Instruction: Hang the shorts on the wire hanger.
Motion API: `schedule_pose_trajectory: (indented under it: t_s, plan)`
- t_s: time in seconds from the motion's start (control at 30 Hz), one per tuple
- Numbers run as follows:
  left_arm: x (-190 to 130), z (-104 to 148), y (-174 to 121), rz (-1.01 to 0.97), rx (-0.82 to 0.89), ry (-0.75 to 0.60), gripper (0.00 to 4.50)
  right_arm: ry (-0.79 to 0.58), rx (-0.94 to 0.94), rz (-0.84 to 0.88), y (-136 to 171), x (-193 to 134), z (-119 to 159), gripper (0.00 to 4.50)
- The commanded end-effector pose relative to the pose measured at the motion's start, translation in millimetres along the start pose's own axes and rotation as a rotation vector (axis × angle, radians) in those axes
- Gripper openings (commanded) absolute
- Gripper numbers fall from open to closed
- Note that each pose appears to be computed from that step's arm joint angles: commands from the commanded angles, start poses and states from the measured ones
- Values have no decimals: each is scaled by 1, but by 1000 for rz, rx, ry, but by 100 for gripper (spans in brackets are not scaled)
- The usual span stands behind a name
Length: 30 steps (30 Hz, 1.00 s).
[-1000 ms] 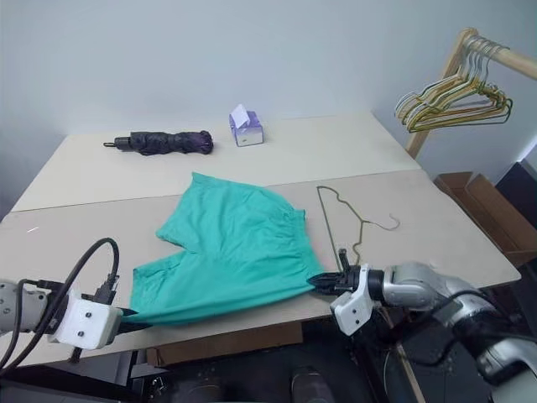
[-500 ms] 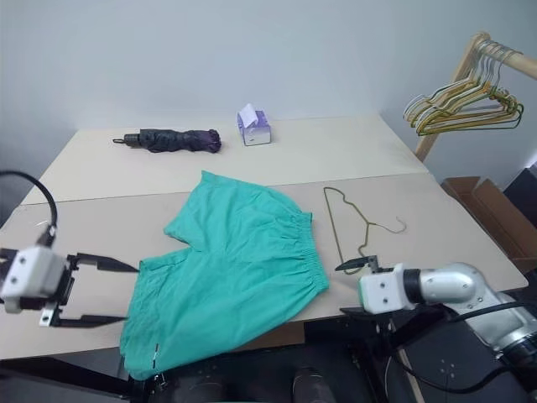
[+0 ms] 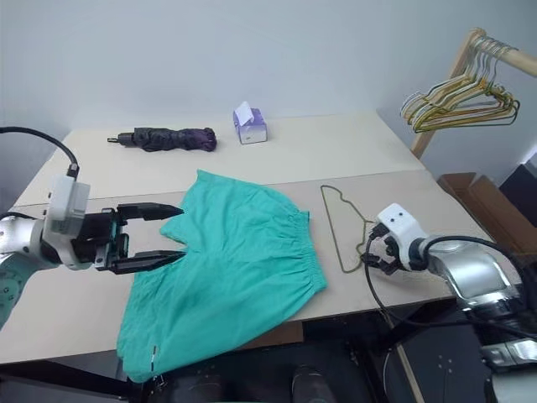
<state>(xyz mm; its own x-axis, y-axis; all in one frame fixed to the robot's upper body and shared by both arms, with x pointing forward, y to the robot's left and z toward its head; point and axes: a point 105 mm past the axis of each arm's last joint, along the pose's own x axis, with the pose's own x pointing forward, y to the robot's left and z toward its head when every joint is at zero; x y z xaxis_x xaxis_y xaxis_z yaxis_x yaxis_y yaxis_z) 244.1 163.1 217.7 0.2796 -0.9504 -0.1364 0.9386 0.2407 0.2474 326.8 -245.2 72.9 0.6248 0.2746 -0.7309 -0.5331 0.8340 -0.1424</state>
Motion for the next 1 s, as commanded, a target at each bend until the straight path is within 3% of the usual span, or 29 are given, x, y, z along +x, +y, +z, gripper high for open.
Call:
schedule_pose_trajectory:
  t_s: [0.03,0.2,0.3,0.7,0.83,1.0]
  plan:
    - [4,4,3,6,17,-14,381,0,42,-6,-4,0,10,450]
    - [8,3,3,-5,17,-17,381,53,63,-20,-3,14,5,450]
    - [9,3,2,-9,20,-16,385,114,90,-70,-10,23,-2,390]
    - [19,0,8,-15,52,-27,385,150,10,-195,-34,15,-1,4]
    - [27,0,17,-13,70,-49,385,114,-135,-297,-52,0,13,4]
    - [41,-1,43,53,79,-71,385,-58,-424,-494,-79,-35,59,4]
